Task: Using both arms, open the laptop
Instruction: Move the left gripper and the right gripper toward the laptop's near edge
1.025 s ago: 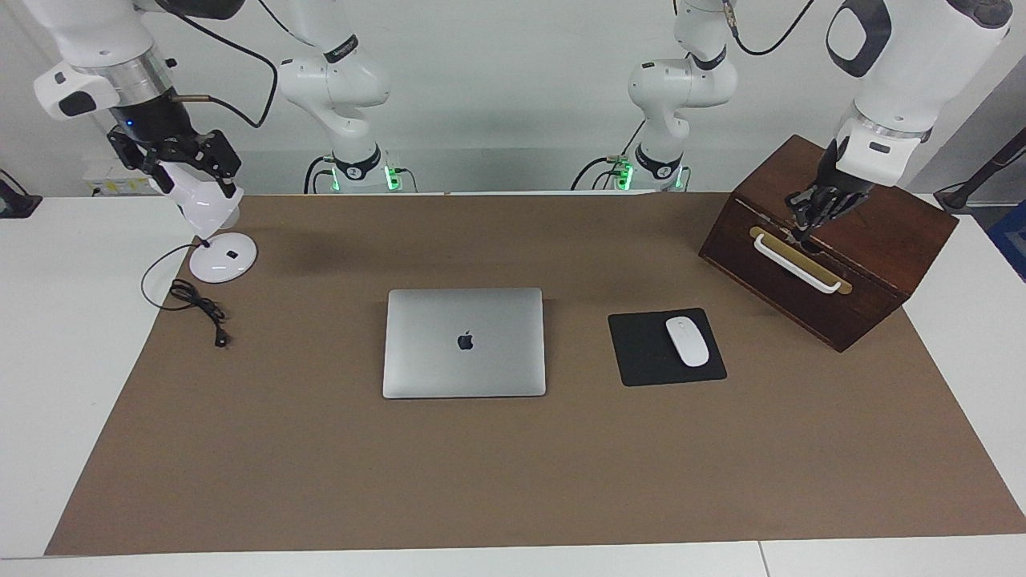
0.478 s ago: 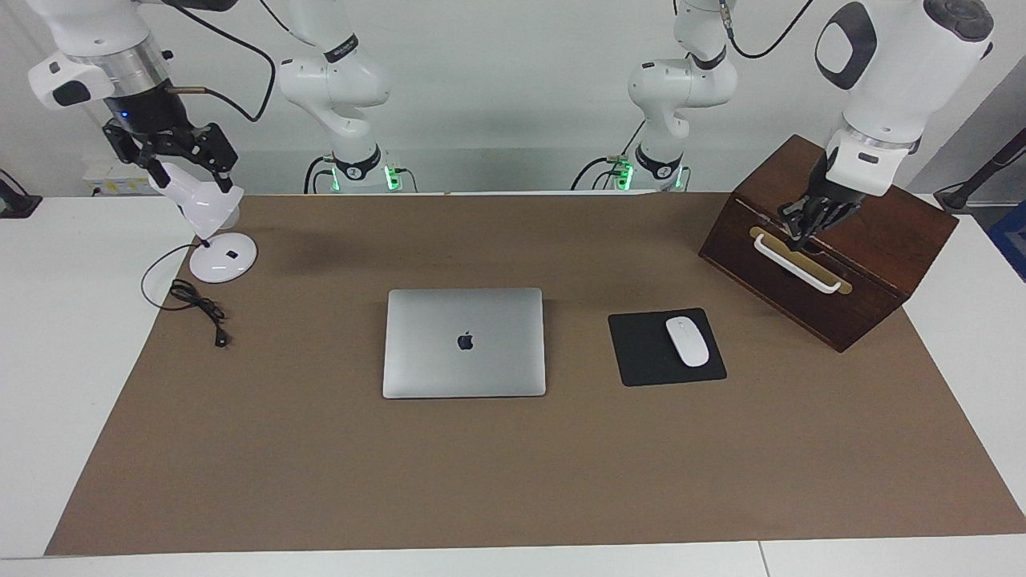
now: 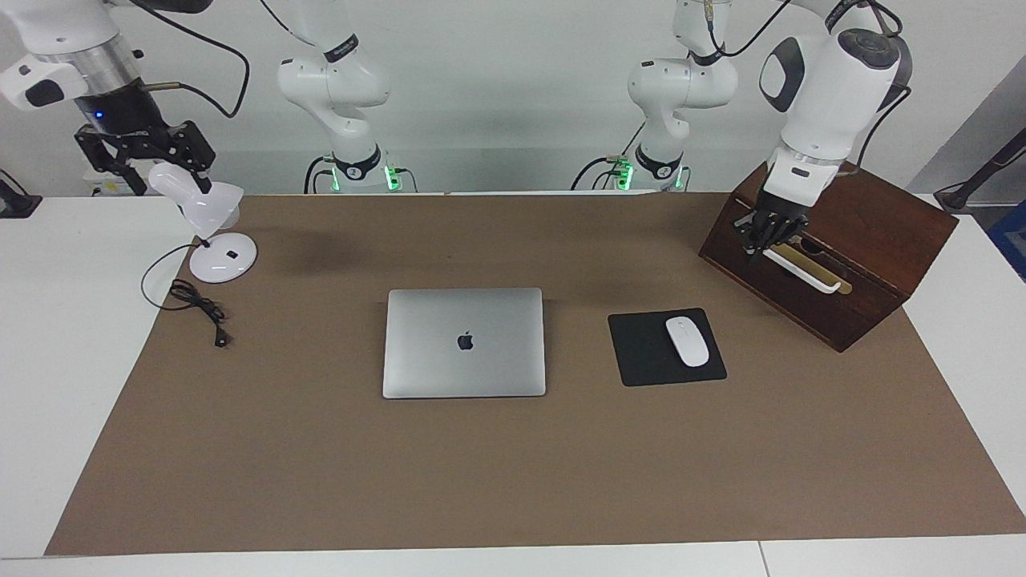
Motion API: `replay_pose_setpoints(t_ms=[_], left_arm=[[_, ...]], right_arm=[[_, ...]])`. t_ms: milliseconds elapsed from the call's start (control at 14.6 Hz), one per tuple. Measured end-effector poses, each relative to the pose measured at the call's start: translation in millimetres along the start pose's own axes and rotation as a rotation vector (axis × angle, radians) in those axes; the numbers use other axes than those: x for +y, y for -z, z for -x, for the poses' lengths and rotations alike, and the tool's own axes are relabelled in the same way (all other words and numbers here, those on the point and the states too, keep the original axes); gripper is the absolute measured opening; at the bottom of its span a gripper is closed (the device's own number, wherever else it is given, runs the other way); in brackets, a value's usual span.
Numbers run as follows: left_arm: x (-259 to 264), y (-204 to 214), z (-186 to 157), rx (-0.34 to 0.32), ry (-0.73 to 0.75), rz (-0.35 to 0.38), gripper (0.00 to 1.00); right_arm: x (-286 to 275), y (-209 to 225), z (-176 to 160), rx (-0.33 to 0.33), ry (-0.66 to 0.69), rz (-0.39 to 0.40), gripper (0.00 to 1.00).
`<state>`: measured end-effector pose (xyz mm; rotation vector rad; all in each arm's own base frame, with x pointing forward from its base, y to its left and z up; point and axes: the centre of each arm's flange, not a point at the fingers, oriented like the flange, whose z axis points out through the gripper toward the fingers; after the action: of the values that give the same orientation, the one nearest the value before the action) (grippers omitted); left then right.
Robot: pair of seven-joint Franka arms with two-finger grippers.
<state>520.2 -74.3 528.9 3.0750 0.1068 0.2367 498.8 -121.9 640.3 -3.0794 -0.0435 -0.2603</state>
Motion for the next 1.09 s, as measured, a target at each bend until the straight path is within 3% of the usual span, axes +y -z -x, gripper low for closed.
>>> replay_pose_setpoints(t_ms=[342,683,1094], left_arm=[[38.4,-38.3,51.5,0.105,-0.093,0.042,0.01],[77.8,-68.1,108.4,0.189,-0.119,0.103,0.01],[123.0,-103.8,159.1,0.267,-0.137,0.195,0.01]], right_arm=[[-2.5,-66.8,11.4,0.194,-0.089,-0.174,1.00],[-65.0,-128.3,8.1,0.393,-0.198,-0.319,1.00],[-171.8,-177.4,34.7,0.509,-0.441,-0.494,1.00]])
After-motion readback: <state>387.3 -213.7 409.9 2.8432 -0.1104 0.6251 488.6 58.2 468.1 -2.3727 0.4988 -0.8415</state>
